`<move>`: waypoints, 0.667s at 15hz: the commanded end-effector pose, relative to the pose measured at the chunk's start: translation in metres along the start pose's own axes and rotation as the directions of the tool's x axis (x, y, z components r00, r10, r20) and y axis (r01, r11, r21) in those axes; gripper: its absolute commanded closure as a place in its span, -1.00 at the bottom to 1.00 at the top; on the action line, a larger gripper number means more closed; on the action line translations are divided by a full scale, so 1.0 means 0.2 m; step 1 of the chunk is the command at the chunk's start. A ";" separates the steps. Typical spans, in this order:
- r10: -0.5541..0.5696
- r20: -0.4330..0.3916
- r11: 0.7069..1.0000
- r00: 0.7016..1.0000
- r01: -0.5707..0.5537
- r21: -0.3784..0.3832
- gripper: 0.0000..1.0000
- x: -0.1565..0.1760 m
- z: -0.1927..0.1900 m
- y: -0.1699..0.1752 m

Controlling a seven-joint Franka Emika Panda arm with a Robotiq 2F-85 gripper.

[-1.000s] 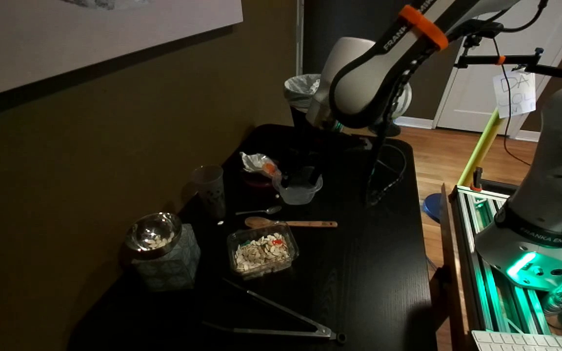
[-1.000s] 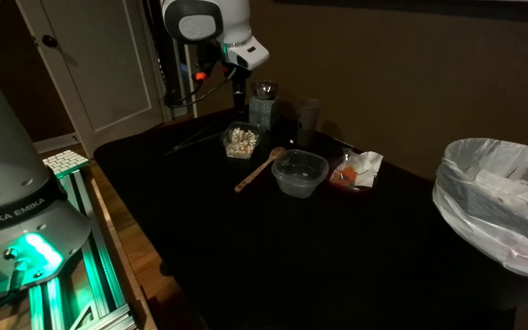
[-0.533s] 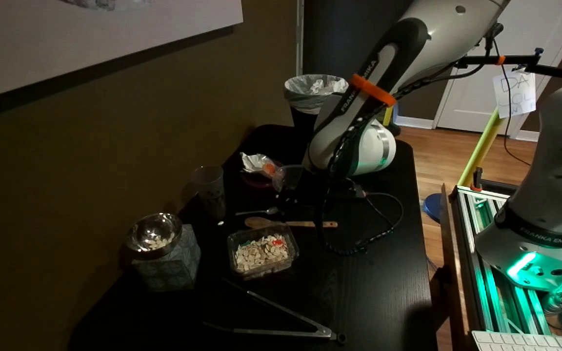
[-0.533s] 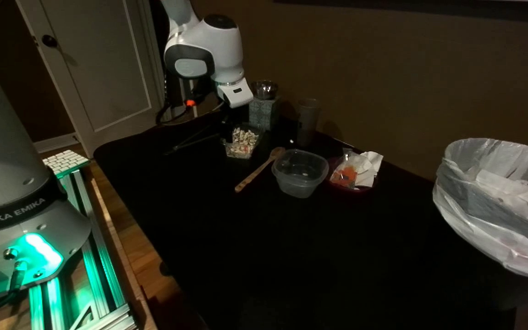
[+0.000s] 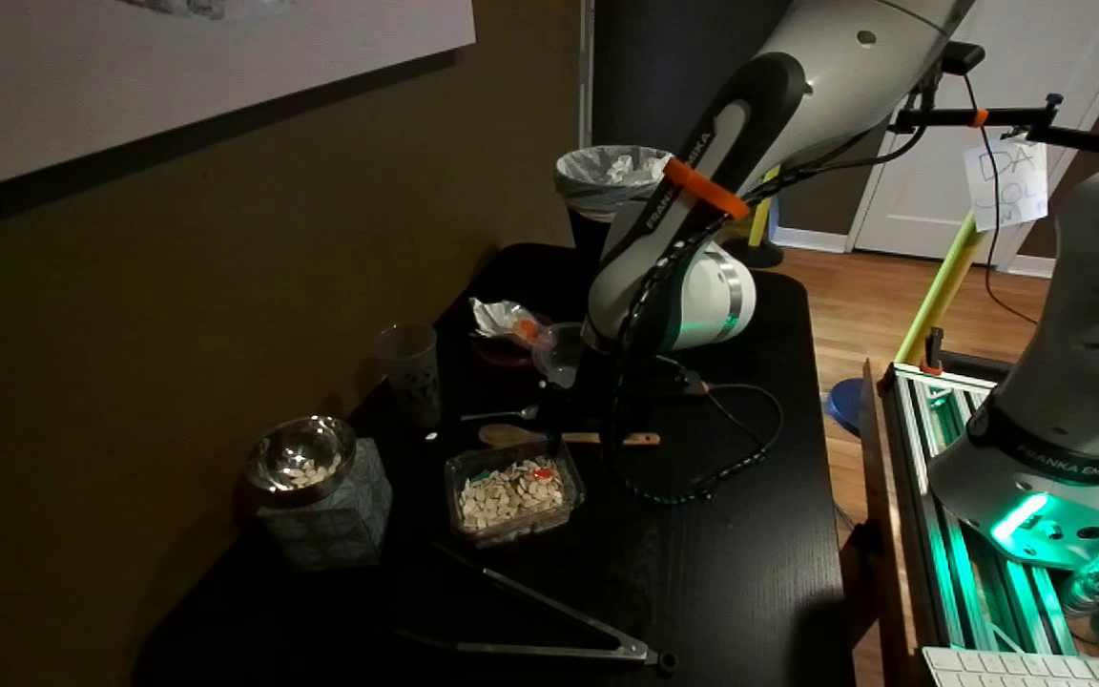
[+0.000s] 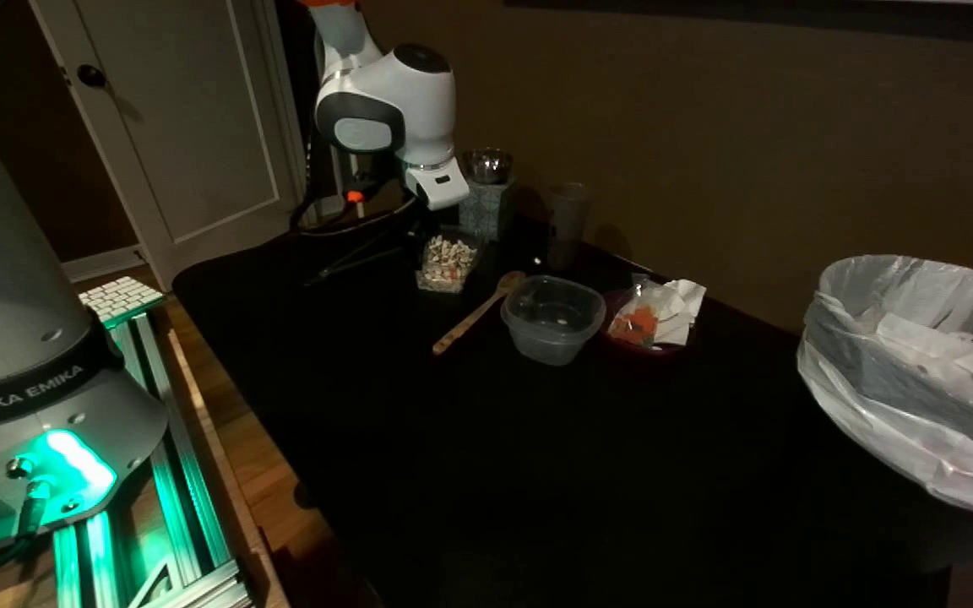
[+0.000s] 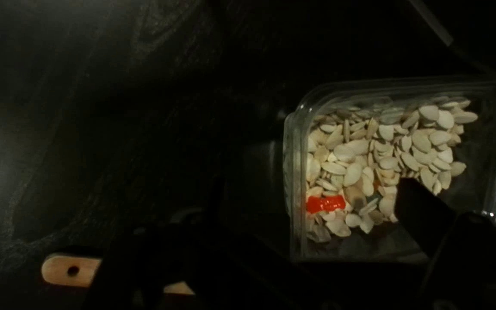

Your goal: Pour some contents from the clear container on the left into the container on the right.

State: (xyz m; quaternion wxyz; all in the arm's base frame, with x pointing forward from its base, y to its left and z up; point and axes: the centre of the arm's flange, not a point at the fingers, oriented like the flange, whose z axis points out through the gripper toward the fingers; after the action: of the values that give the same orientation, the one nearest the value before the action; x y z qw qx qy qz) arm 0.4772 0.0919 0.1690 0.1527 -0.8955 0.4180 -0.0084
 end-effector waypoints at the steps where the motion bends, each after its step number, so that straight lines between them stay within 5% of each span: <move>1: -0.022 0.065 0.999 0.998 0.025 -0.042 -0.56 0.05 0.14 -0.03; 7: -0.044 0.079 0.997 0.996 0.049 -0.057 0.28 0.11 0.27 -0.04; 9: -0.050 0.086 0.997 0.995 0.055 -0.056 0.36 0.12 0.31 -0.06; 10: -0.051 0.089 0.997 0.995 0.056 -0.057 0.22 0.13 0.33 -0.07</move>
State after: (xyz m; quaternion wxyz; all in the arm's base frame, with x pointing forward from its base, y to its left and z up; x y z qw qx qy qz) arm 0.4995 0.0968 0.1236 0.1407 -0.9075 0.3950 0.0265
